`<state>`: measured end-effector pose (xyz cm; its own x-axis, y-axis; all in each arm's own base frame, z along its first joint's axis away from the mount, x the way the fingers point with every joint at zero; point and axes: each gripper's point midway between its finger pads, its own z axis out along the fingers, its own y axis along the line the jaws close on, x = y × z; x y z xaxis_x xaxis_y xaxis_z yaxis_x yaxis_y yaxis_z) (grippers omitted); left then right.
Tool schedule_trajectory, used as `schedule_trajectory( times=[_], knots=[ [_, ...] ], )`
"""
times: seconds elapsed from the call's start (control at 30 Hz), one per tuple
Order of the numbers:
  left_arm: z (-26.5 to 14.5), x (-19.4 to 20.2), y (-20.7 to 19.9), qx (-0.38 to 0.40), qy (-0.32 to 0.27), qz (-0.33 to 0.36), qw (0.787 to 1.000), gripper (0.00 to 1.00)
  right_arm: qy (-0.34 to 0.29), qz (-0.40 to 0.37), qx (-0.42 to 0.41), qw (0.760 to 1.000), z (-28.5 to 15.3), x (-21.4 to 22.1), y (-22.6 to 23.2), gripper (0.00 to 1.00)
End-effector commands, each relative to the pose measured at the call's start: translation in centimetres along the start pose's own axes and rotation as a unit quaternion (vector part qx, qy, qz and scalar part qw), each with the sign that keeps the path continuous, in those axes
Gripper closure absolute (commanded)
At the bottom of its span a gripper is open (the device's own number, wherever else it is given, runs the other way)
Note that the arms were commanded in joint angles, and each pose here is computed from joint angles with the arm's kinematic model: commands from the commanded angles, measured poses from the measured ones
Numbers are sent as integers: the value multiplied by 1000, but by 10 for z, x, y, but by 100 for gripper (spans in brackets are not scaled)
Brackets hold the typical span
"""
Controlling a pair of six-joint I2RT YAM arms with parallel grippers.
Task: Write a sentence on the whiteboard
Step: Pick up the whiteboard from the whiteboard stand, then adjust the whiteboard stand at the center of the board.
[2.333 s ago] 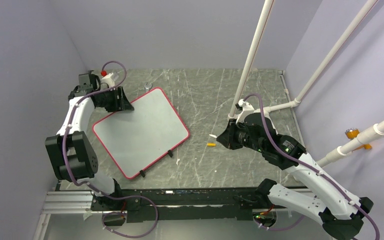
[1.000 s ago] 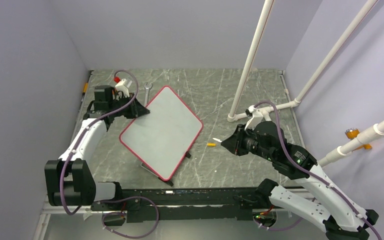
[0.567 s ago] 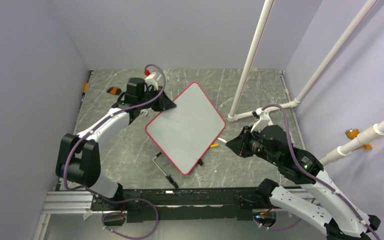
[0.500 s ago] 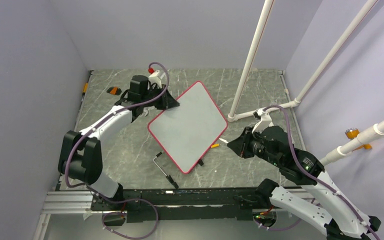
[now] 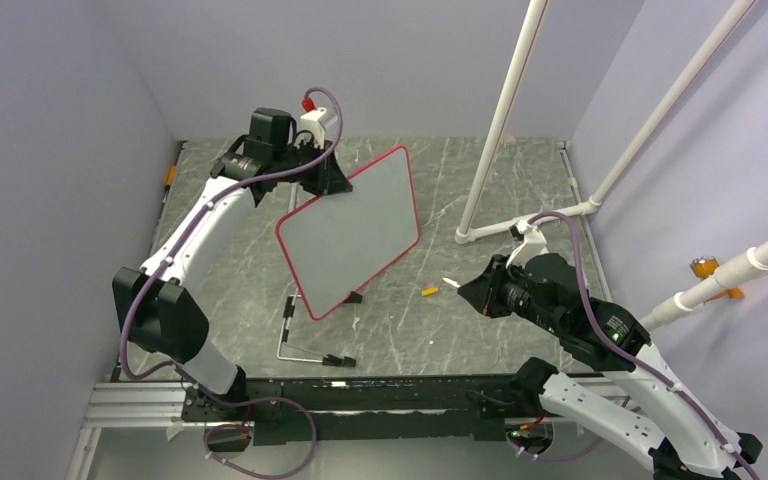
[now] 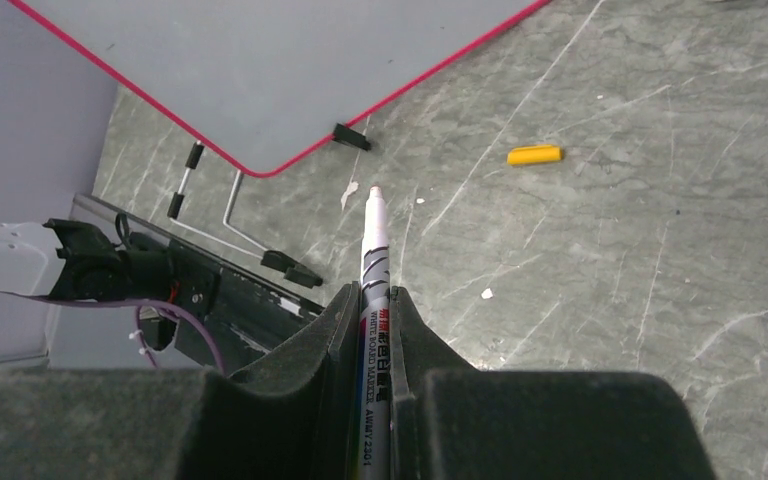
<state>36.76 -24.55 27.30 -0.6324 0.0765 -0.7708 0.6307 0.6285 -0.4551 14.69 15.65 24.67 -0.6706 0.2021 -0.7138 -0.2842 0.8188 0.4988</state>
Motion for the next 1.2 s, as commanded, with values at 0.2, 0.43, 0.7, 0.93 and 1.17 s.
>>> schedule_trajectory(
  times=[0.2, 0.43, 0.7, 0.93, 1.17],
  knots=[
    [-65, -23, -36, 4, -48, 8, 999, 100, -7, 9, -15, 1000, 4, -5, 8, 100],
    [-98, -41, -46, -44, -121, -47, 991, 100, 0, 12, -25, 1000, 11, -3, 14, 100],
    [-130, -36, -51, -113, -168, -96, 974, 100, 2, 13, -27, 1000, 13, -2, 14, 100],
    [-159, 1, -53, -148, -184, -135, 962, 100, 8, 13, -29, 999, 16, 2, 14, 100],
    [-180, 44, -49, -177, -206, -194, 943, 100, 14, 15, -39, 999, 19, 3, 19, 100]
  ],
)
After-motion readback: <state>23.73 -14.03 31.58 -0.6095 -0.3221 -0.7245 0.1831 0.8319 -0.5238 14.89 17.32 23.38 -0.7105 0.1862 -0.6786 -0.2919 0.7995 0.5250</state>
